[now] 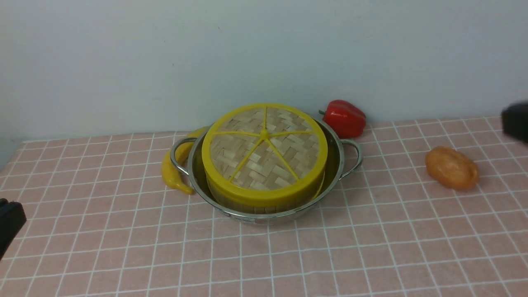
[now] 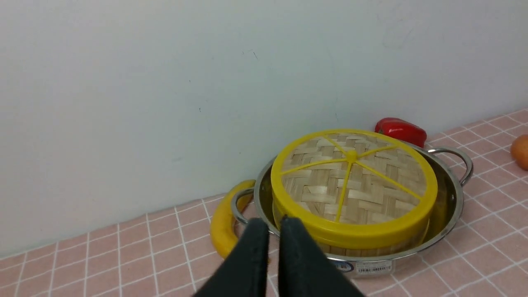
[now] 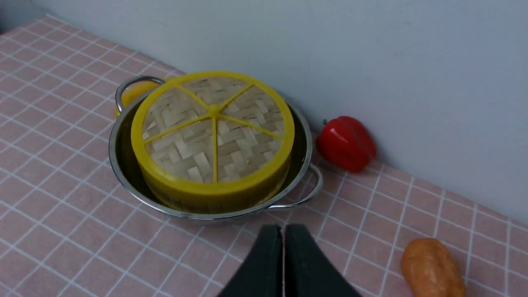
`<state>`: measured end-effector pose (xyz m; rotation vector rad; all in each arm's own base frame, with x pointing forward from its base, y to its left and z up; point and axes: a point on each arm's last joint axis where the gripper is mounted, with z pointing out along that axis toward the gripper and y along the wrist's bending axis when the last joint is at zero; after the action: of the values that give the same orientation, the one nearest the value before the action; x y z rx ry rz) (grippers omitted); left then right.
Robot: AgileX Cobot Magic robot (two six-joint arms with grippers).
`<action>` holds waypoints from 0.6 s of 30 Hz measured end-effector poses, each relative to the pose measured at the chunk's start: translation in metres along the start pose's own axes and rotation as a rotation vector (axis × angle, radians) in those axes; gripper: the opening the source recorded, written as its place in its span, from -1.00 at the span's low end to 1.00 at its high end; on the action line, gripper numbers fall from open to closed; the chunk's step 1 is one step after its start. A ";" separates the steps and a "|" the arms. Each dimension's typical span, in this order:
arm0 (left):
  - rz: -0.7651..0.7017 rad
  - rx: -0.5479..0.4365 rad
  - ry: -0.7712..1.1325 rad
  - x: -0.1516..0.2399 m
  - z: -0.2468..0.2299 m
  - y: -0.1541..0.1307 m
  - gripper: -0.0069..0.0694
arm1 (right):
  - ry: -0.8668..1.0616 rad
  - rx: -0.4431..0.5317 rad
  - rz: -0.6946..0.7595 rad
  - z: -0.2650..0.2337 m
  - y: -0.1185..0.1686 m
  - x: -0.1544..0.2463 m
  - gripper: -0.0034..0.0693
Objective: Place the steamer in the pot on the pink tablecloth, and put the lid on the steamer.
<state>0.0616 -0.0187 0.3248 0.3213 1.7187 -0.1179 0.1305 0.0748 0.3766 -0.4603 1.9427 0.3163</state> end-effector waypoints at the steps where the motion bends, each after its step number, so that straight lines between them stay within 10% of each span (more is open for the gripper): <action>1: -0.009 0.006 0.004 0.000 0.000 -0.001 -0.68 | -0.029 -0.017 0.008 0.004 0.001 0.024 -0.91; 18: -0.044 0.025 0.005 0.000 0.000 -0.002 -0.58 | -0.200 -0.081 0.032 0.016 0.004 0.071 -0.90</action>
<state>0.0609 -0.0208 0.3241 0.3028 1.7309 -0.1715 0.1162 0.0730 0.3048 -0.4341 1.7489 0.4464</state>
